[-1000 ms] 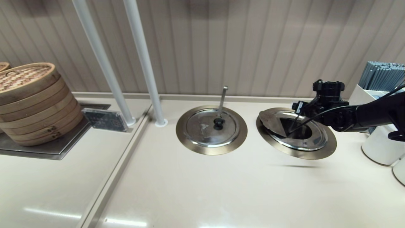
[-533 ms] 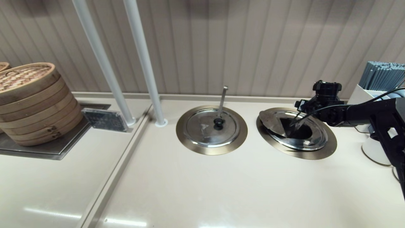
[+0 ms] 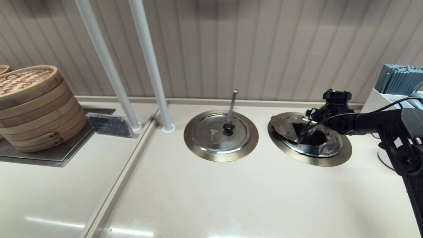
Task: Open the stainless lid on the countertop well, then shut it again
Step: Stir with a spoon
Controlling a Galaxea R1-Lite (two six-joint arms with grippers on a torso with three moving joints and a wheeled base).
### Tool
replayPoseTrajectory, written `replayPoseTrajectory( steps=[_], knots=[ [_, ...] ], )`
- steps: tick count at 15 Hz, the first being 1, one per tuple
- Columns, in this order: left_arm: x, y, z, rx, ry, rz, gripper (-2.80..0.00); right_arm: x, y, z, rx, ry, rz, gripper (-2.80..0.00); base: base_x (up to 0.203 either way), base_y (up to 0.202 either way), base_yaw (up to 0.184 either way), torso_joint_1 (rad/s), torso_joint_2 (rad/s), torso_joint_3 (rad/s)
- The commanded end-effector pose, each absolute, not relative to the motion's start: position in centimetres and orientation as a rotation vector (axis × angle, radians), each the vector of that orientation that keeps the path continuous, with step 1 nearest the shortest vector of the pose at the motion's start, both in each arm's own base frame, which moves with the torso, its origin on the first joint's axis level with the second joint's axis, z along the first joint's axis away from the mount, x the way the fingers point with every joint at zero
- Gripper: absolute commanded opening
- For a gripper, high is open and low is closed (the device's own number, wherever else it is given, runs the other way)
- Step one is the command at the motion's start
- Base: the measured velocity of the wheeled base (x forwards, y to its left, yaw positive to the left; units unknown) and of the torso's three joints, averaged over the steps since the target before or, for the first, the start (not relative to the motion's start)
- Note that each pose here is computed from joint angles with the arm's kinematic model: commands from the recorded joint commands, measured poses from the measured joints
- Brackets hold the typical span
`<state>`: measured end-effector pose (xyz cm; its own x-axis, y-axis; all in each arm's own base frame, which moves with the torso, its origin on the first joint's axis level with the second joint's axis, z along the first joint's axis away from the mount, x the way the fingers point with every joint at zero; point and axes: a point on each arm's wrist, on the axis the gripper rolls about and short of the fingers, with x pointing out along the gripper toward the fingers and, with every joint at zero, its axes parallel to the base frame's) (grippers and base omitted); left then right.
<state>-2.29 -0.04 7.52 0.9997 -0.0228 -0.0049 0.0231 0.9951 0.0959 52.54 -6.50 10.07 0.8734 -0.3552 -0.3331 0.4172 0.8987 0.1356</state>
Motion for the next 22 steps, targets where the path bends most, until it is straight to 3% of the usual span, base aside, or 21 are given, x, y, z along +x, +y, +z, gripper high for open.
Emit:
replayPoseTrajectory(
  steps=[1, 2, 16, 22],
  knots=[
    [-2.3, 0.0, 7.5, 0.097, 0.003, -0.023, -2.8, 52.5, -6.4, 10.3, 0.207, 0.3, -0.405, 0.0, 0.0, 0.0, 0.0, 0.0, 0.0, 0.0],
    [-2.3, 0.0, 7.5, 0.097, 0.003, -0.023, -2.8, 52.5, -6.4, 10.5, 0.209, 0.293, -0.405, -2.8, 0.0, 0.0, 0.0, 0.0, 0.0, 0.0],
    [-2.3, 0.0, 7.5, 0.097, 0.003, -0.023, -2.8, 51.2, -6.0, 12.4, 0.26, 0.281, -0.405, -2.8, 0.0, 0.0, 0.0, 0.0, 0.0, 0.0],
    [-2.3, 0.0, 7.5, 0.097, 0.003, -0.023, -2.8, 47.1, -3.8, 18.2, 0.313, 0.23, -0.367, -2.8, 0.0, 0.0, 0.0, 0.0, 0.0, 0.0]
  ],
)
